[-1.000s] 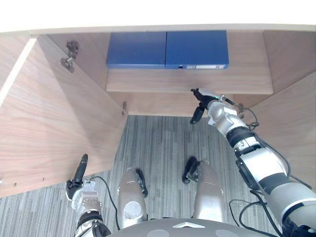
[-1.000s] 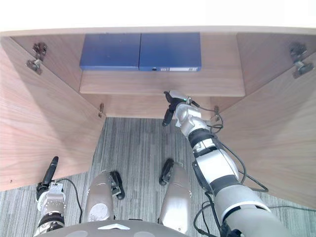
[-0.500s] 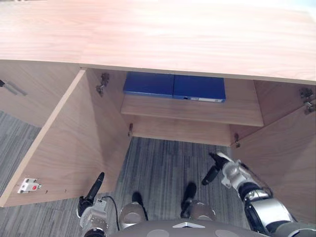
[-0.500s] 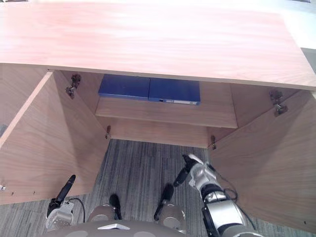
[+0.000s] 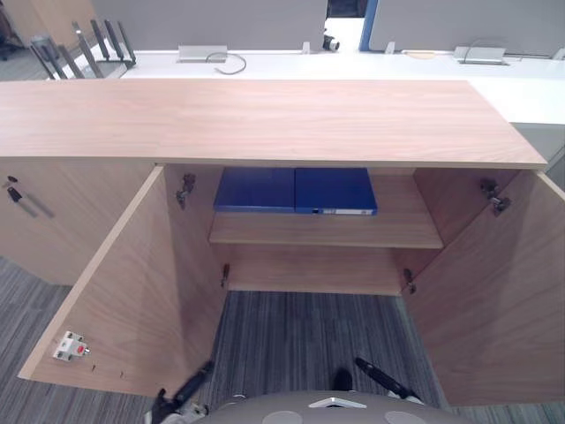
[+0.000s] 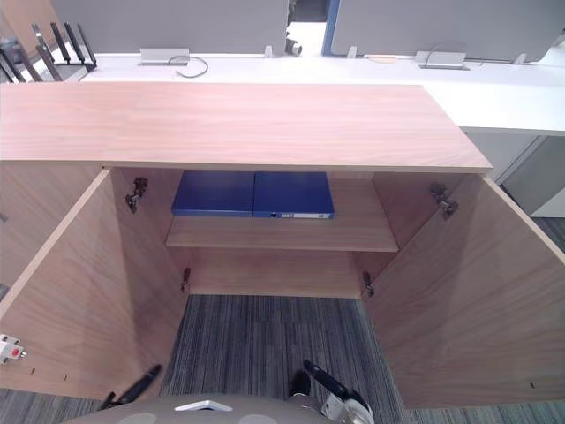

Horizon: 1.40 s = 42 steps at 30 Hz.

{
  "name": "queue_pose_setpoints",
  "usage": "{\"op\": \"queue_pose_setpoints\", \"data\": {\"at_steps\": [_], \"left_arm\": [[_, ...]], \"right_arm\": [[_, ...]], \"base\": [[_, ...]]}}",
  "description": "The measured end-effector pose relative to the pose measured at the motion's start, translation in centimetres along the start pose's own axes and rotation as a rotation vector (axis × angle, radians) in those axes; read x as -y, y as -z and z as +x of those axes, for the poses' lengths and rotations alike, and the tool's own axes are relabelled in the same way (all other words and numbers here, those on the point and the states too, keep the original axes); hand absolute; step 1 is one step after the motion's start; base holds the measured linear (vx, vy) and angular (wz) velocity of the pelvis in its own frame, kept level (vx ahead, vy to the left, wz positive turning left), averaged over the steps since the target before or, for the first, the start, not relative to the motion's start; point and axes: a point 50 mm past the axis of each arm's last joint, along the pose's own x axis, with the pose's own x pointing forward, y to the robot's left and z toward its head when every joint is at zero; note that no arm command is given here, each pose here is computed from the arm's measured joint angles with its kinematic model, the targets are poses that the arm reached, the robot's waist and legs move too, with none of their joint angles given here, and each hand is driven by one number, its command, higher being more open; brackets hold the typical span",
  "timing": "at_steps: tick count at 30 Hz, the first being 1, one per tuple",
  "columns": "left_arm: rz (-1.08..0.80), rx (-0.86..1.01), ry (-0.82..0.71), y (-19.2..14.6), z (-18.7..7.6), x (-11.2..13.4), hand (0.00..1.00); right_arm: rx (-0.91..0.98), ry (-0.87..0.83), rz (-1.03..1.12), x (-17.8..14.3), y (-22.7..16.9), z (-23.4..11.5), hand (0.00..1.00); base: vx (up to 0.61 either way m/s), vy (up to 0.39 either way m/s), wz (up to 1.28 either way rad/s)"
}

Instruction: Walk over to the cabinet, pick up the folder, carry it to the office cabinet, place the folder inside the office cabinet, then close the office cabinet door

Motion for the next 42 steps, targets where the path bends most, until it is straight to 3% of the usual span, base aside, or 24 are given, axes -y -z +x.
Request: {"op": "queue_pose_setpoints", "data": {"at_steps": [3, 5, 18, 27, 42], "left_arm": [[0.280, 0.052, 0.076, -0.9, 0.3, 0.8, 1.00], [0.328, 0.048, 0.092, -0.7, 0.3, 1.1, 1.00], [0.041, 0.013, 0.018, -0.5, 0.1, 2.1, 1.00], [0.071, 0.035, 0.117, -1.0, -0.3, 5.0, 1.00], [0.121, 0.073, 0.129, -2.2, 0.1, 4.7, 1.00]], "right_arm": [[-0.025, 0.055, 0.006, 2.0, 1.4, -0.1, 1.00], [-0.034, 0.074, 0.017, 2.7, 1.8, -0.1, 1.00], [0.059, 0.036, -0.035, 2.0, 0.5, -0.2, 1.00], [0.056, 0.055, 0.010, 3.2, 1.2, -0.4, 1.00], [0.054, 0.019, 0.058, 1.0, 0.3, -0.3, 1.00]], "base": [[0.04, 0.021, -0.30], [-0.01, 0.037, -0.61], [-0.07, 0.065, -1.18], [0.07, 0.070, -0.55], [0.04, -0.114, -0.50]]}}
